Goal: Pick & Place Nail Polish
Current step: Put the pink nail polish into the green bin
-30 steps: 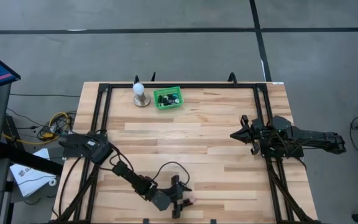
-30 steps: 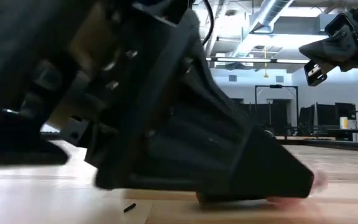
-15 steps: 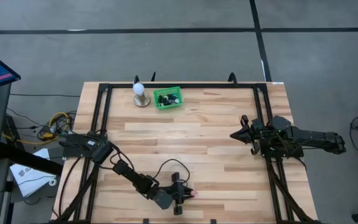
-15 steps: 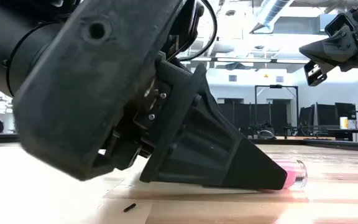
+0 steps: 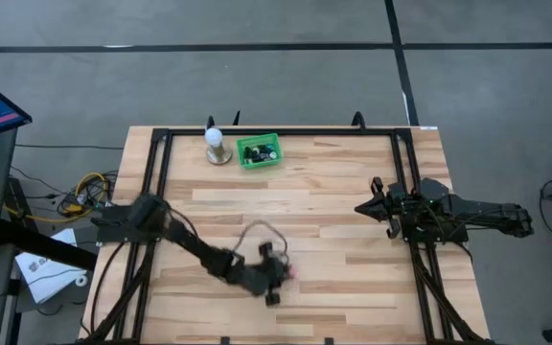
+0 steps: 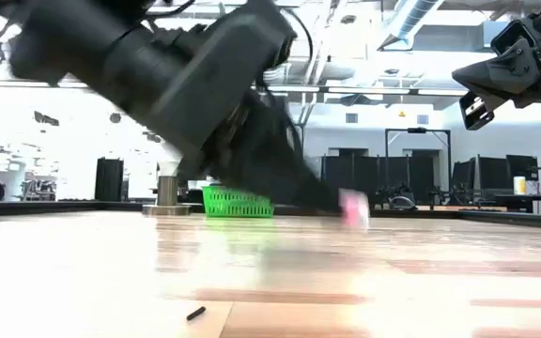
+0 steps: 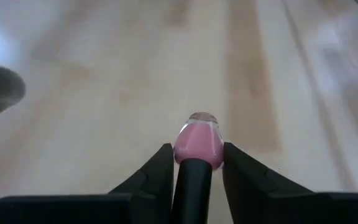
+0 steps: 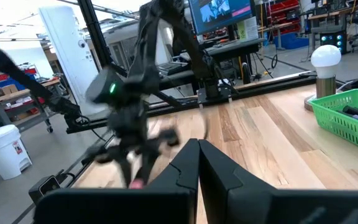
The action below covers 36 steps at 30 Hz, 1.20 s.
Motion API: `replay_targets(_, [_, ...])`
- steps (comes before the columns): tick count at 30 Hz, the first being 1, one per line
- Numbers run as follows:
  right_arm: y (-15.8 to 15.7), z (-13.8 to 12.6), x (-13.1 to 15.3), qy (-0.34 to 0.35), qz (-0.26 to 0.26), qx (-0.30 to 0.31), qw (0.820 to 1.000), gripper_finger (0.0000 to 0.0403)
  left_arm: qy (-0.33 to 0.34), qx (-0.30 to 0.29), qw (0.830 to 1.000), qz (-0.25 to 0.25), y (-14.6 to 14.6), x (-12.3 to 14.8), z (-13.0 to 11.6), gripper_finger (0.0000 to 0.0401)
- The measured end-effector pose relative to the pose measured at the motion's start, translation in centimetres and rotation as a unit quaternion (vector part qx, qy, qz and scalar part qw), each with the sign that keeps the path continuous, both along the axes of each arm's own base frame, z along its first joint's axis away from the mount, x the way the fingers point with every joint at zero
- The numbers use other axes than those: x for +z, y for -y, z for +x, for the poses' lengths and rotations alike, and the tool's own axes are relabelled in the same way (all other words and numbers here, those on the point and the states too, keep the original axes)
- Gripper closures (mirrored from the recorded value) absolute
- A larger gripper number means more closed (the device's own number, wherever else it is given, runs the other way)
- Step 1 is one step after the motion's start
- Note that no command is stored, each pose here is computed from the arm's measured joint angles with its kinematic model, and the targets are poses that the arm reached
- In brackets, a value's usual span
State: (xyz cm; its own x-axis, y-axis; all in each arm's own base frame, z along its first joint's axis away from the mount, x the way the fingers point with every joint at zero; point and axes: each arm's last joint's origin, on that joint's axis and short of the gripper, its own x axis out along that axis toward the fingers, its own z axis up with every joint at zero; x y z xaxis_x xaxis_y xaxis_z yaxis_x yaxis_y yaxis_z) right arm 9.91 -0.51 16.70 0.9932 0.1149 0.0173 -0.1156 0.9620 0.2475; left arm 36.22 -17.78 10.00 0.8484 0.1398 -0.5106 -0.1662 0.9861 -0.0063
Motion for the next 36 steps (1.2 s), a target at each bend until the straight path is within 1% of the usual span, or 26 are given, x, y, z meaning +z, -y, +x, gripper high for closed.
replay_targets(2, [0.0, 0.0, 0.0, 0.000, 0.000, 0.000, 1.000, 0.0403, 0.005, 0.018, 1.000, 0.015, -2.1, 1.9, -0.3, 0.0304])
replay_targets(5, [0.0, 0.0, 0.0, 0.000, 0.000, 0.000, 1.000, 0.0403, 0.008, 0.045, 0.998, 0.043, -5.9, 3.9, -1.1, 0.0304])
replay_targets(8, [0.0, 0.0, 0.0, 0.000, 0.000, 0.000, 1.000, 0.0403, 0.027, 0.099, 0.993, 0.066, -10.1, 6.1, -2.3, 0.0304])
replay_targets(14, [0.0, 0.0, 0.0, 0.000, 0.000, 0.000, 1.000, 0.0403, 0.050, 0.212, 0.971, 0.099, -18.6, 9.4, -5.4, 0.0304])
replay_targets(16, [0.0, 0.0, 0.0, 0.000, 0.000, 0.000, 1.000, 0.0403, 0.067, 0.250, 0.961, 0.095, -21.3, 10.4, -6.3, 0.0304])
replay_targets(17, [0.0, 0.0, 0.0, 0.000, 0.000, 0.000, 1.000, 0.0403, 0.068, 0.259, 0.959, 0.090, -22.5, 10.6, -6.8, 0.0304])
replay_targets(21, [0.0, 0.0, 0.0, 0.000, 0.000, 0.000, 1.000, 0.0403, 0.057, 0.280, 0.954, 0.094, -26.7, 10.8, -7.8, 0.0304])
replay_targets(25, [0.0, 0.0, 0.0, 0.000, 0.000, 0.001, 1.000, 0.0403, 0.046, 0.298, 0.950, 0.081, -29.5, 10.0, -8.3, 0.0304])
replay_targets(31, [0.0, 0.0, 0.0, 0.000, 0.000, 0.000, 1.000, 0.0403, 0.010, 0.327, 0.942, 0.075, -31.8, 7.8, -8.6, 0.0304])
replay_targets(36, [0.0, 0.0, 0.0, 0.000, 0.000, 0.000, 1.000, 0.0403, -0.012, 0.327, 0.942, 0.069, -32.0, 6.0, -8.1, 0.0304])
